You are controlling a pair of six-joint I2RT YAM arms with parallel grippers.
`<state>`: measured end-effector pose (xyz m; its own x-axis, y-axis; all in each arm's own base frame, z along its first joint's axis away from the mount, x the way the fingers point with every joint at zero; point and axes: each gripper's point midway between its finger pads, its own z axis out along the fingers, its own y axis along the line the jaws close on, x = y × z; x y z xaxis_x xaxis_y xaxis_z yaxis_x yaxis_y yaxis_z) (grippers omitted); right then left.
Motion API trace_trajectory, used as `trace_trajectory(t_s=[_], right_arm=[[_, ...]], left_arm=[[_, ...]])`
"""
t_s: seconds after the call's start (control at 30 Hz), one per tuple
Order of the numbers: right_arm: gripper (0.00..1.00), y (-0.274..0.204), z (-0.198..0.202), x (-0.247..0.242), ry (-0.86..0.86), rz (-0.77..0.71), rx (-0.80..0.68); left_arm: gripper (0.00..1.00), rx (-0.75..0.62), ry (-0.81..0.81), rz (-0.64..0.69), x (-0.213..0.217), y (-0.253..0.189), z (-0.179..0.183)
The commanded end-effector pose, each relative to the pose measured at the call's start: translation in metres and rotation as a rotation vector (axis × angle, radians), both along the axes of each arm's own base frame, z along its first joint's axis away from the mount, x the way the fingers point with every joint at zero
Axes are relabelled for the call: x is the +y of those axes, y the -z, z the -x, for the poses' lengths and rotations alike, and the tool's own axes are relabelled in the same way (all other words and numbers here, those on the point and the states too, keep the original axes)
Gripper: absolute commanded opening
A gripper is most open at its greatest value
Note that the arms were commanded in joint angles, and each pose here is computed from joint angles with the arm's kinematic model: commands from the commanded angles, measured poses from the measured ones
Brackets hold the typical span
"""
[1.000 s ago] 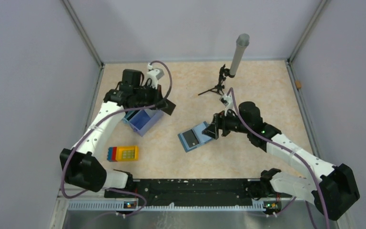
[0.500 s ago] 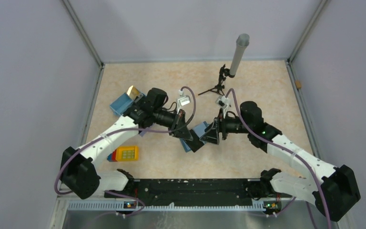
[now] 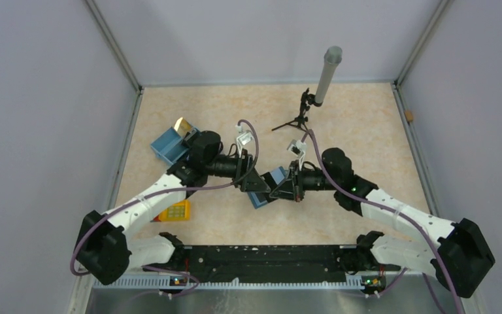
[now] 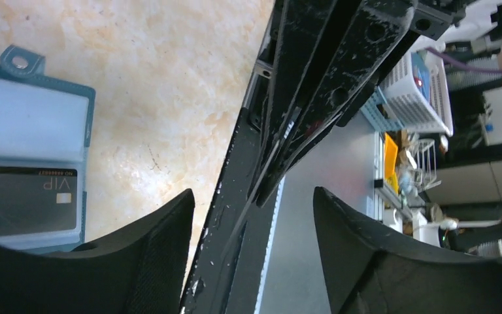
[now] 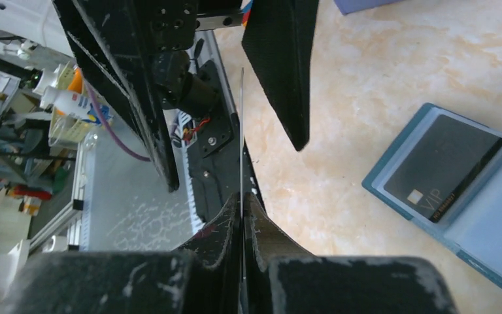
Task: Put the credit cards into the card holder
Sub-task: Insert the credit card into the card holder.
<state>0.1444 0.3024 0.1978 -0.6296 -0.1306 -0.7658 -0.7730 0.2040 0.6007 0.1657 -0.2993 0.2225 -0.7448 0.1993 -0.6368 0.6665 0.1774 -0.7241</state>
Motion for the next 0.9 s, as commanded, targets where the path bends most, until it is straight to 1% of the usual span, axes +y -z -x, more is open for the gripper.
trace_trajectory(t_s=[0.0,0.07,0.1,0.17,0.4,0.53,0.7,0.77,0.83,0.87], right_arm=[[0.0,-0.035,-0.015,-0.001,0.133,-0.164,-0.083],[0.0,-0.043,-0.012,-0.002,0.146,-0.224,-0.085],[0.0,-0.043,-0.01,-0.002,0.14,-0.242,-0.081],[0.0,-0.045,-0.007,-0.001,0.123,-0.263,-0.075],[0.0,-0.048,0.003,0.003,0.049,-0.287,-0.066],[0.0,-0.045,0.004,0.002,0.048,-0.282,-0.06],[0.0,-0.043,0.007,0.001,0.041,-0.286,-0.055],[0.0,-0.042,0.008,0.0,0.042,-0.285,-0.055],[0.0,-0.042,0.008,0.0,0.041,-0.285,-0.056],[0.0,-0.041,0.008,0.0,0.041,-0.283,-0.053]], left_arm=[[0.7,-0.04,-0.146,0.151,-0.004,-0.019,-0.013],[0.71,-0.016,-0.181,0.194,-0.003,-0.018,-0.012],[0.69,-0.01,-0.187,0.223,-0.003,-0.02,-0.01],[0.63,0.008,-0.199,0.268,-0.004,-0.023,-0.006],[0.38,0.04,-0.198,0.35,-0.011,-0.031,0.003],[0.37,0.032,-0.203,0.369,-0.01,-0.033,0.003],[0.3,0.025,-0.214,0.392,-0.009,-0.038,0.003],[0.31,0.018,-0.221,0.421,-0.007,-0.043,0.003],[0.38,0.02,-0.225,0.448,-0.006,-0.048,0.005],[0.39,0.019,-0.227,0.459,-0.005,-0.051,0.005]])
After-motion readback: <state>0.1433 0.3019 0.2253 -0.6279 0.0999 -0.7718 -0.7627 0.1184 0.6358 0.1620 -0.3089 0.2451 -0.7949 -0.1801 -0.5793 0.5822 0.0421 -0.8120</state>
